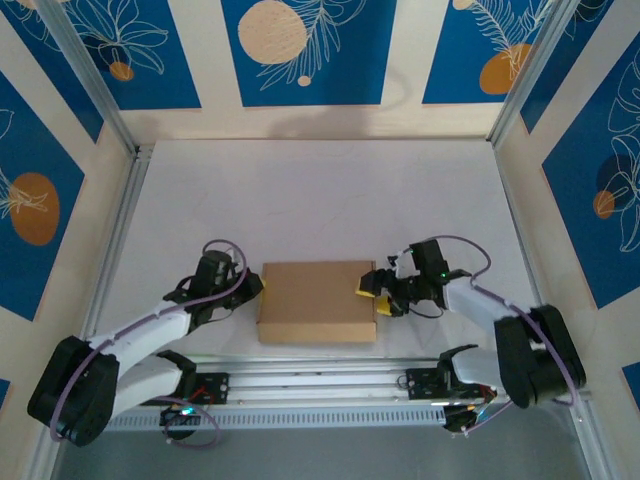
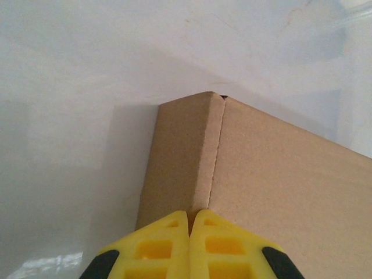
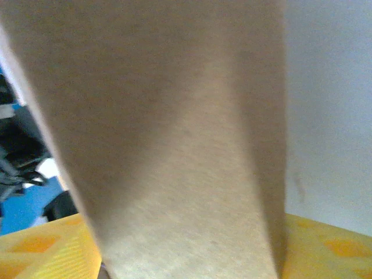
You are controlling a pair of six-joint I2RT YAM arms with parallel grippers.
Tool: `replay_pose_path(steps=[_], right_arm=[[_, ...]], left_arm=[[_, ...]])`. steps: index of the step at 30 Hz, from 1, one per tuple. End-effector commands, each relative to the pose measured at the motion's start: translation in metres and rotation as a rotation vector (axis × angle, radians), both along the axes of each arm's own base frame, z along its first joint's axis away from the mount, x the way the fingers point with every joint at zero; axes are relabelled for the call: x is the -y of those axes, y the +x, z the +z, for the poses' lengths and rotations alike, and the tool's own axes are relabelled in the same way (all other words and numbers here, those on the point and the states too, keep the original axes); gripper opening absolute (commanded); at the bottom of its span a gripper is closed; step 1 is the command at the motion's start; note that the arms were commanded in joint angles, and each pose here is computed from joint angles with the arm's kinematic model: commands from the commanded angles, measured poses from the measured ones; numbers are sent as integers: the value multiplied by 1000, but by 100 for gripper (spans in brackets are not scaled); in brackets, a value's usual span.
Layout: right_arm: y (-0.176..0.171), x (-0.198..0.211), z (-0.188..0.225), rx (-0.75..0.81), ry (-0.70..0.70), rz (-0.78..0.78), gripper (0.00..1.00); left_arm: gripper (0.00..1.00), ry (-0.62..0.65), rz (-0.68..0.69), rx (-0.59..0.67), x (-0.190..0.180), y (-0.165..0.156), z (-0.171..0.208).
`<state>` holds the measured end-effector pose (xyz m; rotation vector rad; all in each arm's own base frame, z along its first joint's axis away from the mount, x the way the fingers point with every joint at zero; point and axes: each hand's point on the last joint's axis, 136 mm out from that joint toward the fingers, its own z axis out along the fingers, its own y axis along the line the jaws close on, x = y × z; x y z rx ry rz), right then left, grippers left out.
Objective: Fold the paper box
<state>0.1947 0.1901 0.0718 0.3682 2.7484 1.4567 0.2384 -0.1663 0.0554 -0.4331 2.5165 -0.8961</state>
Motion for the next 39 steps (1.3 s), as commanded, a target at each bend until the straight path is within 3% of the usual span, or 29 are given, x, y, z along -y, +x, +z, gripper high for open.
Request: replay_pose_path(steps=[1, 4, 9, 13, 15, 21, 25, 29, 31, 33, 39], right_arm=[[-1, -14, 46, 41, 177, 21, 60], [-2, -12, 55, 36, 198, -5, 48], [-2, -1, 61, 17, 191, -80, 41], [-1, 7, 63, -32, 210, -147, 38], [-1, 7, 64, -66, 225, -164, 38], [1, 6, 72, -115, 262, -189, 37], [2, 7, 78, -129, 287, -188, 37], [2, 8, 85, -132, 310, -185, 37], [2, 8, 88, -135, 320, -184, 36], [3, 9, 91, -132, 328, -182, 36], [1, 9, 99, -131, 356, -176, 36]], left_arm=[[12, 209, 2, -298, -40, -63, -54], [30, 206, -4, -252, -37, -53, -32], [48, 287, -51, -122, -42, -35, 16], [55, 395, -158, 108, -42, -20, 79], [56, 438, -328, 252, -23, -22, 111], [70, 818, -733, 676, 31, -41, 168], [78, 1084, -975, 876, 66, -56, 165], [83, 1344, -1128, 1078, 98, -68, 153], [90, 1412, -1147, 1181, 113, -73, 151], [90, 1434, -1114, 1236, 121, -71, 155], [83, 1548, -957, 1360, 134, -58, 165]])
